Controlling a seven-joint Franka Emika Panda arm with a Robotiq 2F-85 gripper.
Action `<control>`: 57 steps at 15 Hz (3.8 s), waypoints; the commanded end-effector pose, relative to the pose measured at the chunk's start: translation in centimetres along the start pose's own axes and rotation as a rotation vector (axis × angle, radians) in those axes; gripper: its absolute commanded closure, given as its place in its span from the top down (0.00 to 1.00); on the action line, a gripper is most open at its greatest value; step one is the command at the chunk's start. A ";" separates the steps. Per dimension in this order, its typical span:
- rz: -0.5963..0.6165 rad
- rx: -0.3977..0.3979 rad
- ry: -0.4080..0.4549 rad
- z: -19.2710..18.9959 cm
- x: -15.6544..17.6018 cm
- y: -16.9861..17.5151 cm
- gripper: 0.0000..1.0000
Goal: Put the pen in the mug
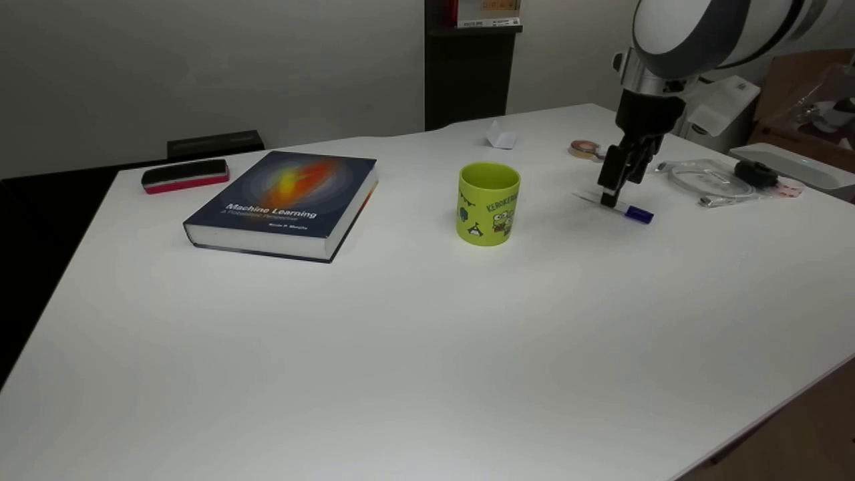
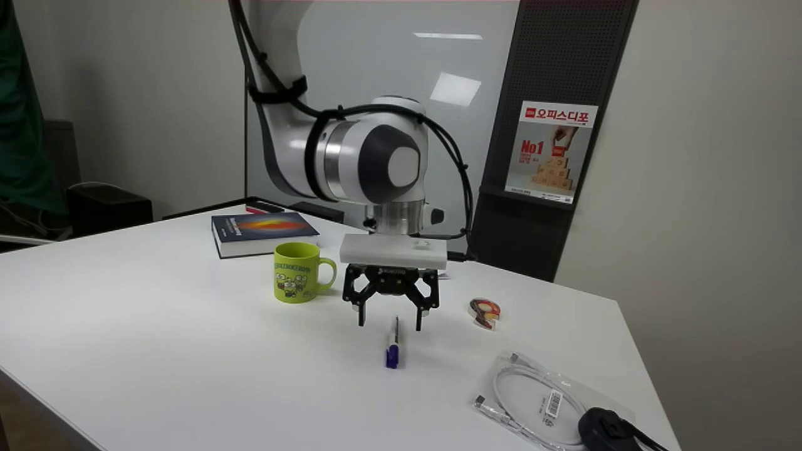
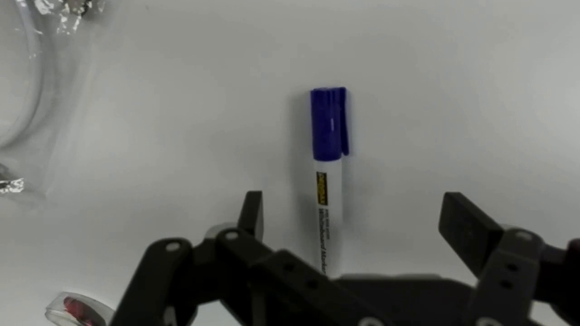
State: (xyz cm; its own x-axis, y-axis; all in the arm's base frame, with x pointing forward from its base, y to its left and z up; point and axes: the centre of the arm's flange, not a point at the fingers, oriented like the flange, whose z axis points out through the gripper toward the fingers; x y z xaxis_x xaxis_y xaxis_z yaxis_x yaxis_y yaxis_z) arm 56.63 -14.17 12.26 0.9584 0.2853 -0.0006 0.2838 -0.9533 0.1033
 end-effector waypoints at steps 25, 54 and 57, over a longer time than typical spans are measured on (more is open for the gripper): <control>-0.100 0.070 -0.287 -12.8 3.9 3.3 0.04; -0.518 0.050 -0.533 -13.4 15.8 -18.7 0.04; -0.511 0.059 -0.561 -11.1 15.7 -18.4 0.04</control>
State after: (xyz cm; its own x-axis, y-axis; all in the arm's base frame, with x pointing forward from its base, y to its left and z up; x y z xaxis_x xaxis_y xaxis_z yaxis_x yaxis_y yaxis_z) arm 64.66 9.39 22.63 0.5770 0.6243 -0.5266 0.6864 -0.7201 -0.1016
